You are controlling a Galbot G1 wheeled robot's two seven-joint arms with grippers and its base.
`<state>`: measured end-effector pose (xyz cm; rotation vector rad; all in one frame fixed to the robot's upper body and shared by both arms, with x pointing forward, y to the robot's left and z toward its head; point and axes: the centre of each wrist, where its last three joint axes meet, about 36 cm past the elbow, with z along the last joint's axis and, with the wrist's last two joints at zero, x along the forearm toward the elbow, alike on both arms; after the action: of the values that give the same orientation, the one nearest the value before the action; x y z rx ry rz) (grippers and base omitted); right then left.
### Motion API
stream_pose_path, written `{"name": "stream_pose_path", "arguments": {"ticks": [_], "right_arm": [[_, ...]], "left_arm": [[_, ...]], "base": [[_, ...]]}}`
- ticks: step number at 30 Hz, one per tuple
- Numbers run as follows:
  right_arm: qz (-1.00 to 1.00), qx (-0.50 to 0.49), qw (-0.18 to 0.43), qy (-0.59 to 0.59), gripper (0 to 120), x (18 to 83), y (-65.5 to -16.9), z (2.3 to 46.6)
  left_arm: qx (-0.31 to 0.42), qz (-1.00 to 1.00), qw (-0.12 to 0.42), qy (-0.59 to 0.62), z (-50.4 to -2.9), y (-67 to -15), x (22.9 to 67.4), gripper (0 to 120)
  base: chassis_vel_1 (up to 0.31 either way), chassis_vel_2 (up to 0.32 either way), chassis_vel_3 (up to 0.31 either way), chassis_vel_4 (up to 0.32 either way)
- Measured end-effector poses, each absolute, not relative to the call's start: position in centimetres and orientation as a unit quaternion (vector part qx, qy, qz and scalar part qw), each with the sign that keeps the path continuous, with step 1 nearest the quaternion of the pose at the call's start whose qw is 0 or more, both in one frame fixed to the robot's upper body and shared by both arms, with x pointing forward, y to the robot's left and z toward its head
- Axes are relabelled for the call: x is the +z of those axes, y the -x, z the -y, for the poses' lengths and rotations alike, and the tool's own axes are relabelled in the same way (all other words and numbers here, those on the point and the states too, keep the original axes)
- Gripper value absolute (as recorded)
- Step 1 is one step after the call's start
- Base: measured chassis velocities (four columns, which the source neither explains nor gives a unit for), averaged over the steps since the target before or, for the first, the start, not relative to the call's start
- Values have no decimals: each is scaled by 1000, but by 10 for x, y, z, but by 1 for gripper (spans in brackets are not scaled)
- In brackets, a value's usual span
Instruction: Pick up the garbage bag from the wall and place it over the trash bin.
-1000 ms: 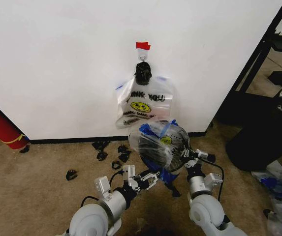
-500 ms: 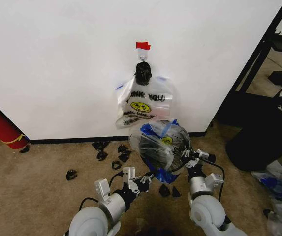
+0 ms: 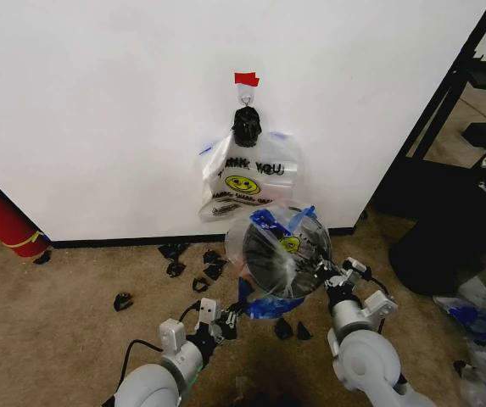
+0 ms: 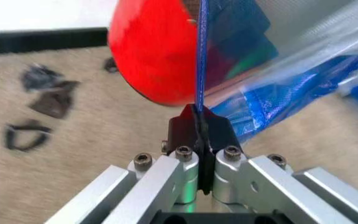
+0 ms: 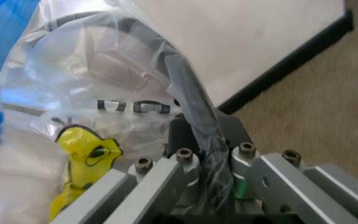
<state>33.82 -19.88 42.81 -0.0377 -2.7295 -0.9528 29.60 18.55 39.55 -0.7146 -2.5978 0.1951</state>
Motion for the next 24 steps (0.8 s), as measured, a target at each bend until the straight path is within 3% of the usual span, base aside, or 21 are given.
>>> {"name": "stream_pose_path", "arguments": {"ticks": [5,13,17,24], "right_arm": [[930,-333,153,-7,0,440,-330,201],[938,-311,154,-10,0,432,-330,202],[939,-311,147,-2,0,426,-337,202],[941,-309,135,18,0,418,-354,204]], "left_arm": [[24,950,198,242,-194,-311,381,0],[28,950,182,253,-205,-310,376,1],[0,943,175,284,-213,-303,370,13],[-113,935,101,321,-245,-316,354,37]], "base": [[0,0,0,0],[0,0,0,0],[0,0,0,0],[0,0,0,0]]}}
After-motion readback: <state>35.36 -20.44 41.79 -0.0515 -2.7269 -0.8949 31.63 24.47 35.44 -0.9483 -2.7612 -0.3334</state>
